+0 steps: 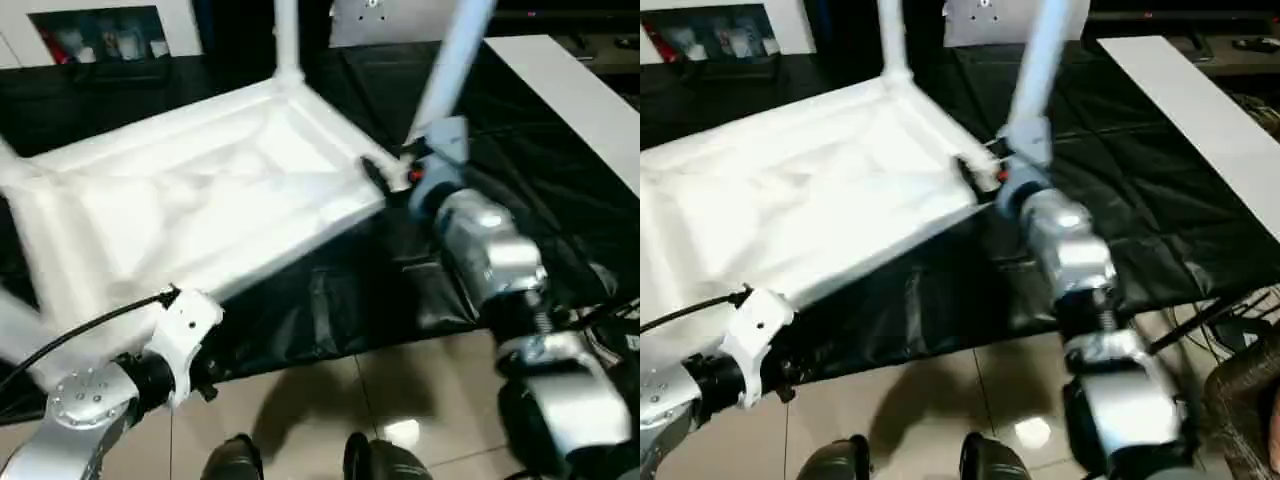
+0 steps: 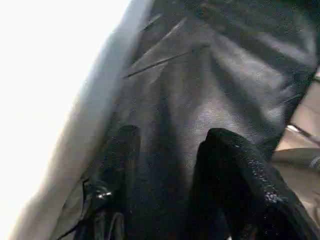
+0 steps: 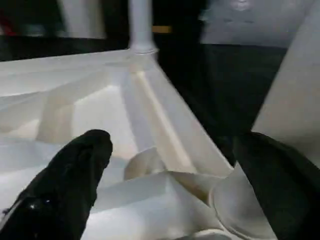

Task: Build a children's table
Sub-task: Rotate leg to tighten

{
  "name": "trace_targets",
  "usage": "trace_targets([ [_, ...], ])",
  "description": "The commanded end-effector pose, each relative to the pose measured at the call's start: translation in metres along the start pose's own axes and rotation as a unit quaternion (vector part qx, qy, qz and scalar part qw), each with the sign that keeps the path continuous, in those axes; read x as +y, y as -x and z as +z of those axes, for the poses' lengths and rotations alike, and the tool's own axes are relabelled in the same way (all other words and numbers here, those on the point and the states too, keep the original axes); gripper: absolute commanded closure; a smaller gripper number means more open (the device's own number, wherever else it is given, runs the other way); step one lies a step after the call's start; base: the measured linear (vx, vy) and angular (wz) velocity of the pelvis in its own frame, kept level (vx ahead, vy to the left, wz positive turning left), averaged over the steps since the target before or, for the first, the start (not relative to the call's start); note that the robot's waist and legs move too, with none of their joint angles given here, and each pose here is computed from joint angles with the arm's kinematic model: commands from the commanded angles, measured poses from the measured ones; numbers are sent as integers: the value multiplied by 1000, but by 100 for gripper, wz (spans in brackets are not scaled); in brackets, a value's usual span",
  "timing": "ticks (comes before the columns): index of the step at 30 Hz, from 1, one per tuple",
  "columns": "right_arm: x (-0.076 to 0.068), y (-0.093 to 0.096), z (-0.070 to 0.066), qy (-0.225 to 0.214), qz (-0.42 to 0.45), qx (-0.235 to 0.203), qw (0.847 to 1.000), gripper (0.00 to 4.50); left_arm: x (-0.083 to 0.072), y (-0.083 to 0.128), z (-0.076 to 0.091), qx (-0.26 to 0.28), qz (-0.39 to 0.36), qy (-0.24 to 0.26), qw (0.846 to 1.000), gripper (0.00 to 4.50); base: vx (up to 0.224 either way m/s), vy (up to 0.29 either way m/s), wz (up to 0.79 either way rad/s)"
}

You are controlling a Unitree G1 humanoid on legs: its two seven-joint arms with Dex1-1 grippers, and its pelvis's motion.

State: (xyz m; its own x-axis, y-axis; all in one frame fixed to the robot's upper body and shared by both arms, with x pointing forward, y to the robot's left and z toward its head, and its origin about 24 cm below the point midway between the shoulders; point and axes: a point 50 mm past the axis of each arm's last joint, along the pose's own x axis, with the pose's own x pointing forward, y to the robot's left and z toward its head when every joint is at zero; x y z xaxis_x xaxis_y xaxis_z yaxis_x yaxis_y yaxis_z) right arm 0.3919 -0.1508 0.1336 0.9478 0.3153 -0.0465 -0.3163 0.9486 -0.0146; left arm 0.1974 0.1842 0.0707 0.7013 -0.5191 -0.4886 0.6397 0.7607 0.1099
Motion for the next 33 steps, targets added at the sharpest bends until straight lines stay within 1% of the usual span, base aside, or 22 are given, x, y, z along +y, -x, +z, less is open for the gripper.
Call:
trace_targets([
  [1,-17,4,5,1,-37,-14,999,0,-1,1,-1,4,8,-8,1000,187,0,0,0],
  [2,-23,4,6,4,-47,-15,999,0,0,1,-1,6,13,-14,1000,187,0,0,0],
  [3,-33,6,9,10,-60,-18,998,0,1,-1,-1,5,21,-18,1000,187,0,0,0],
  [6,-52,11,13,18,-88,-22,996,0,3,-4,1,0,39,-25,999,187,0,0,0],
  [7,-61,13,13,22,-102,-23,994,0,4,-6,2,-8,47,-24,999,187,0,0,0],
  [8,-64,14,13,24,-106,-21,994,0,4,-7,3,-14,54,-21,998,187,0,0,0],
  [11,-69,17,11,28,-113,-19,993,0,5,-9,4,-23,69,-18,997,187,0,0,0],
  [13,-75,22,6,35,-122,-14,992,0,6,-9,4,-36,92,-12,995,187,0,0,0],
  [14,-76,23,5,37,-120,-14,992,0,5,-9,3,-39,98,-8,994,187,0,0,0],
  [15,-75,24,2,40,-114,-13,993,0,2,-8,0,-45,107,2,993,187,0,0,0],
  [16,-75,24,2,40,-114,-13,993,0,2,-8,0,-45,107,2,993,187,0,0,0],
  [18,-71,25,-2,37,-94,-16,995,0,-6,-4,-5,-57,114,19,992,187,0,0,0],
  [20,-70,25,-3,35,-89,-18,995,0,-8,-3,-6,-61,115,25,991,187,0,0,0],
  [22,-55,28,-10,22,-32,-23,999,0,-19,6,-12,-78,121,57,988,187,0,0,0],
  [24,-44,30,-13,12,3,-26,1000,0,-25,12,-12,-94,112,69,987,187,0,0,0],
  [25,-30,34,-15,1,49,-32,998,0,-31,17,-8,-124,91,81,985,187,0,0,0],
  [27,-24,36,-15,-4,67,-34,997,0,-33,18,-6,-135,87,87,983,187,0,0,0],
  [28,-10,41,-17,-18,108,-37,993,0,-33,20,-3,-156,87,95,979,187,0,0,0],
  [30,-3,43,-18,-24,128,-36,991,0,-32,21,-1,-165,89,96,978,181,0,0,0],
  [32,22,56,-27,-28,196,-21,980,0,-31,23,1,-195,104,104,970,161,0,0,0],
  [33,29,61,-29,-31,214,-16,976,0,-30,24,0,-198,112,105,968,161,0,0,0],
])
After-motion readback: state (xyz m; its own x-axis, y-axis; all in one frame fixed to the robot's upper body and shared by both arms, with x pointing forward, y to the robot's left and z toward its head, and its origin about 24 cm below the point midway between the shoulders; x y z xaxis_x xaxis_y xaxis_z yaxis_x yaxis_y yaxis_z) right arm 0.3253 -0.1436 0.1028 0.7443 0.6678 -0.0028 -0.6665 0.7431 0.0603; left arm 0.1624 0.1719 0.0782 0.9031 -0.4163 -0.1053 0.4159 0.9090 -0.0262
